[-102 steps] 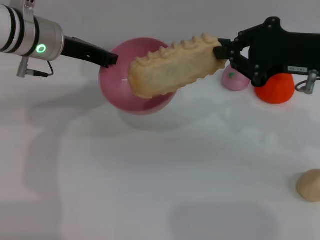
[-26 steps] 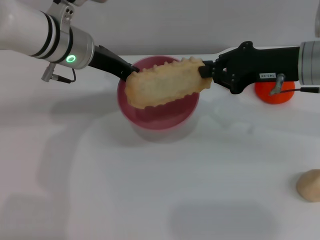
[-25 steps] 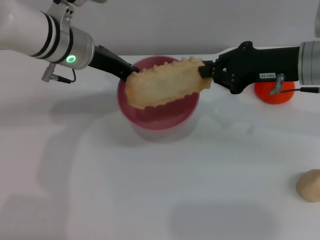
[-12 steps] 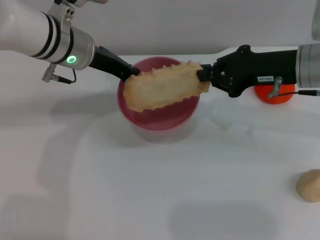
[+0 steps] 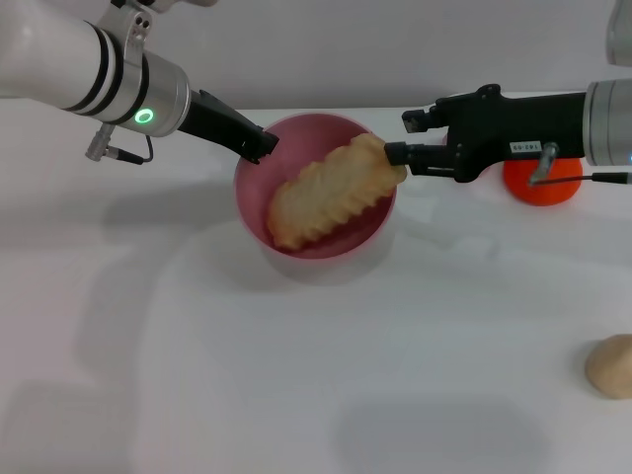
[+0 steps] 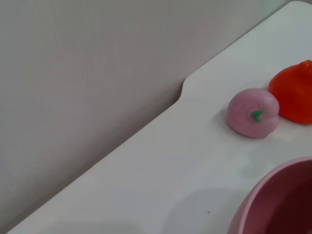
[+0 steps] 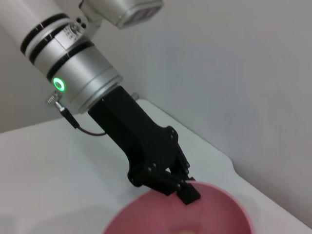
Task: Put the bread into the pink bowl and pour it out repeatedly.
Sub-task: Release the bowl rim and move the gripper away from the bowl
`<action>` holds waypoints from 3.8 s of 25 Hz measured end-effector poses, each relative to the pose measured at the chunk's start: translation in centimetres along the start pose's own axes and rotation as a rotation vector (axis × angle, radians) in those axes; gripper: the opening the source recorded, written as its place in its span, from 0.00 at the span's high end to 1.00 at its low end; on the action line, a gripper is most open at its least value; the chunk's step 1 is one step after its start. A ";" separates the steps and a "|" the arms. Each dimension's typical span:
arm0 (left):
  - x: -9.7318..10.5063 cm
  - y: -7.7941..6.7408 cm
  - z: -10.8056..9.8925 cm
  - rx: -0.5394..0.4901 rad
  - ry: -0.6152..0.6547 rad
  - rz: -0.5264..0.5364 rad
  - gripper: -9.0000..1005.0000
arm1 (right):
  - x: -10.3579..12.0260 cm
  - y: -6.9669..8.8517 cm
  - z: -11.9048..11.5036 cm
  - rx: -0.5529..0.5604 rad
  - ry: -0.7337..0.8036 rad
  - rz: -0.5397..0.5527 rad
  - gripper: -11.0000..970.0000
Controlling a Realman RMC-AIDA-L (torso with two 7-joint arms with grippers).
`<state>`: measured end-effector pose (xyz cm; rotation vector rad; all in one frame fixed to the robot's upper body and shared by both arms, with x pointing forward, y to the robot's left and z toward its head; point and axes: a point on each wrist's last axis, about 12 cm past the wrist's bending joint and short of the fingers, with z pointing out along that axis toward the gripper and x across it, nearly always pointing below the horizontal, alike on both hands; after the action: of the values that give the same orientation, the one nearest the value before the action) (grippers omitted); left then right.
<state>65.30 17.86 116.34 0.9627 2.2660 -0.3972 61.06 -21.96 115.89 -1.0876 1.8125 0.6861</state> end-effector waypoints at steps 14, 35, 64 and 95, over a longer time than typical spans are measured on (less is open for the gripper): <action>0.3 0.4 0.0 -0.011 -0.002 -0.017 0.92 | -2.0 0.2 -1.1 0.069 -0.156 -0.080 0.43; 0.3 -0.9 0.2 0.090 0.106 -0.111 0.91 | 4.1 0.8 -10.8 0.754 -0.963 -0.230 0.43; 4.6 0.1 1.4 0.031 0.246 -0.230 0.90 | 5.3 -0.1 -9.7 0.823 -0.938 -0.250 0.43; 1.1 1.1 -1.6 -0.012 0.102 -0.200 0.44 | 5.6 -0.7 -8.8 0.818 -0.910 -0.211 0.43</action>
<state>64.82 20.05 116.77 0.7676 2.4644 -0.4277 56.84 -31.49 114.86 -0.2949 0.9795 0.1844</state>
